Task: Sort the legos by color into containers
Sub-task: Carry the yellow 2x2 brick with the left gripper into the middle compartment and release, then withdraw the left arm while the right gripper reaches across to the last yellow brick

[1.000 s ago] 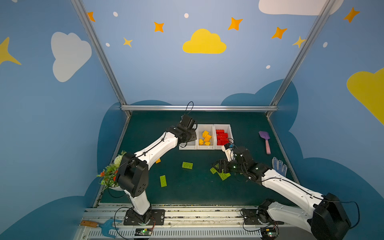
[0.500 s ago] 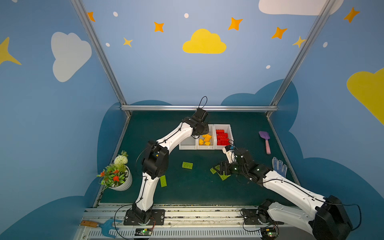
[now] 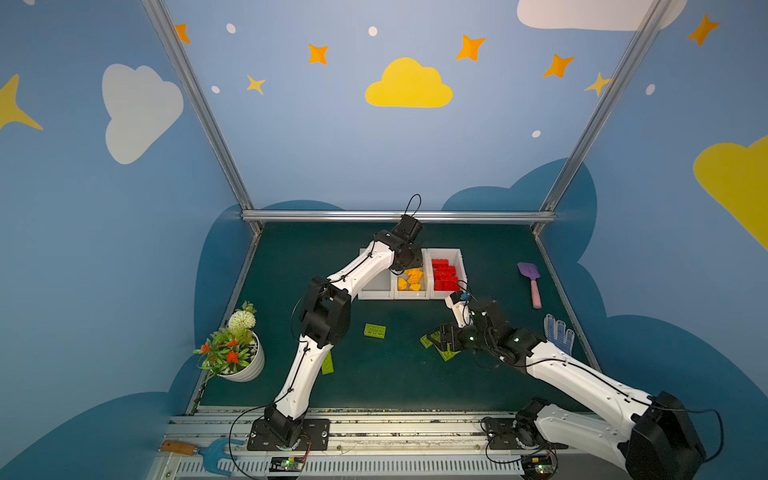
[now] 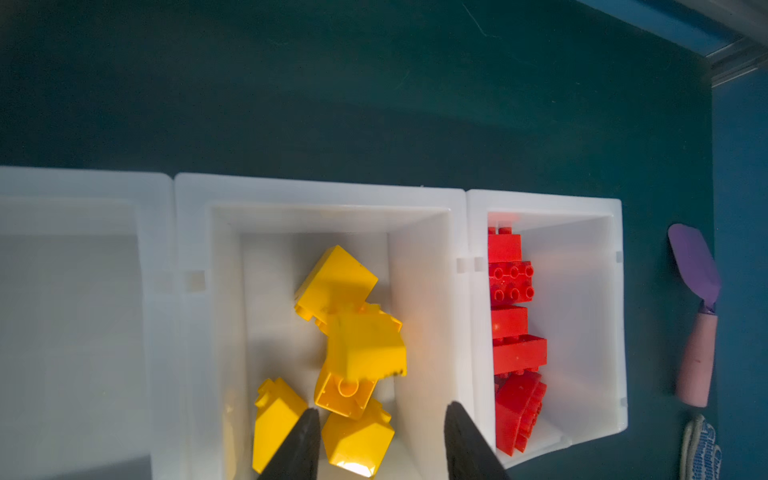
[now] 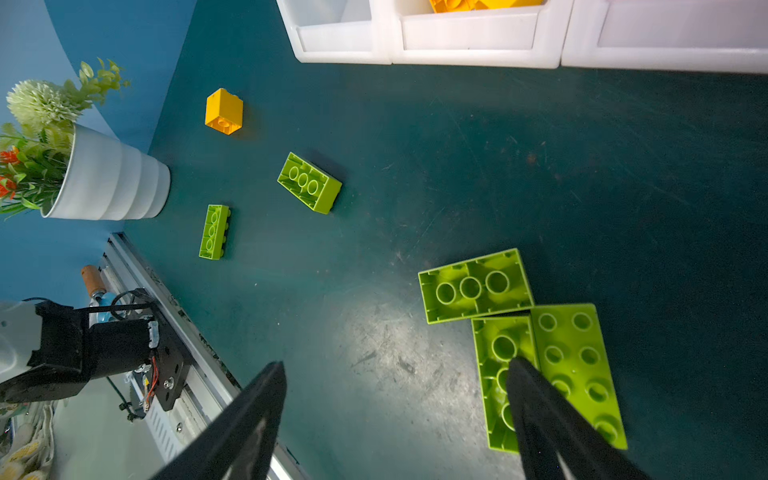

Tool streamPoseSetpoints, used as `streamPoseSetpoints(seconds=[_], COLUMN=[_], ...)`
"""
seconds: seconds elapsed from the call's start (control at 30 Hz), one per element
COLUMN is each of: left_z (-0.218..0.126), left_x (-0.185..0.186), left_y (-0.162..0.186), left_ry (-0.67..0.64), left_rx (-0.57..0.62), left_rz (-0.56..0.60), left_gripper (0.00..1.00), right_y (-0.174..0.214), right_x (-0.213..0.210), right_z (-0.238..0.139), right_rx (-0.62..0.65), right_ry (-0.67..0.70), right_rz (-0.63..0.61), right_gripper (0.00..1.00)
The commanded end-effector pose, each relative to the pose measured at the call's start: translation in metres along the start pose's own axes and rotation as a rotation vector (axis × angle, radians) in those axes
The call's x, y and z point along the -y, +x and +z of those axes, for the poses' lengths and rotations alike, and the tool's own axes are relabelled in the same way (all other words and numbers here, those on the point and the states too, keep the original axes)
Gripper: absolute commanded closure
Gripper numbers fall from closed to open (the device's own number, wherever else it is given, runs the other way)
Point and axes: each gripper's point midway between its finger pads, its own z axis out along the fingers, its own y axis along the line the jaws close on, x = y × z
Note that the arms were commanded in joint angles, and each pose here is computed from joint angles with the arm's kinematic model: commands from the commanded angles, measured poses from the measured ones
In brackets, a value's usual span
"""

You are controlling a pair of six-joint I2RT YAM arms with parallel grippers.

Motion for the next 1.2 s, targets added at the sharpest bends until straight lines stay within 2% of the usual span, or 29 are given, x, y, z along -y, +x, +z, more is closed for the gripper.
streamPoseSetpoints(seconds=[0.0, 0.17, 0.33, 0.53, 0.73, 0.83, 1.1, 1.17], left_z=[-0.014, -0.049, -0.109, -0.189, -0.265, -0.298, -0.349, -0.361], left_x=[0.001, 0.002, -0.008, -0.043, -0.084, -0.104, -0.145, -0.150], left_y=[-0.008, -0.019, -0.023, -0.016, 0.006, 0.023, 0.075, 0.084], left_ry=[-0.006, -0.006, 0.015, 0.039, 0.079, 0.077, 0.035, 0.031], left_rx=[0.016, 0.076, 0.184, 0.340, 0.516, 0.568, 0.638, 0.647], left_rz=[0.009, 0.016, 0.002, -0.070, -0.113, -0.130, -0.109, -0.096], left_gripper=[0.46, 0.41, 0.35, 0.28, 0.18, 0.12, 0.00, 0.00], right_y=[0.003, 0.004, 0.003, -0.014, -0.023, -0.028, -0.040, -0.043], right_x=[0.004, 0.001, -0.010, -0.035, -0.064, -0.081, -0.136, -0.145], right_z=[-0.001, 0.000, 0.007, 0.024, 0.060, 0.084, 0.150, 0.166], right_rx=[-0.004, -0.017, -0.044, -0.060, -0.102, -0.125, -0.120, -0.116], right_ry=[0.020, 0.023, 0.026, 0.007, -0.004, -0.019, -0.063, -0.064], right_rz=[0.005, -0.013, -0.065, -0.135, -0.225, -0.261, -0.375, -0.392], right_gripper=[0.19, 0.19, 0.19, 0.18, 0.16, 0.13, 0.11, 0.10])
